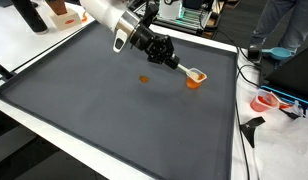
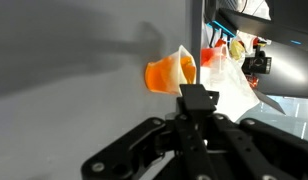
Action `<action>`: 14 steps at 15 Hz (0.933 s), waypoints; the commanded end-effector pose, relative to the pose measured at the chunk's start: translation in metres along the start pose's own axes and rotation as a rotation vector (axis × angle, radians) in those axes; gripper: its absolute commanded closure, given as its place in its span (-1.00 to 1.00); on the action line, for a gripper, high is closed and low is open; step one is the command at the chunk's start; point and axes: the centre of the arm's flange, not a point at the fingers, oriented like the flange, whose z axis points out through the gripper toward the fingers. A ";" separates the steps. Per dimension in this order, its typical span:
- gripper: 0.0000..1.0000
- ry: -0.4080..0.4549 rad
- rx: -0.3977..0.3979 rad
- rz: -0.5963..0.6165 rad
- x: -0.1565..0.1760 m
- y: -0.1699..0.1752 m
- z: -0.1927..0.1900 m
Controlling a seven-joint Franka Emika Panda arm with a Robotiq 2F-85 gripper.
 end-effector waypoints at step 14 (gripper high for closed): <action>0.94 0.023 0.188 -0.003 0.005 0.022 0.018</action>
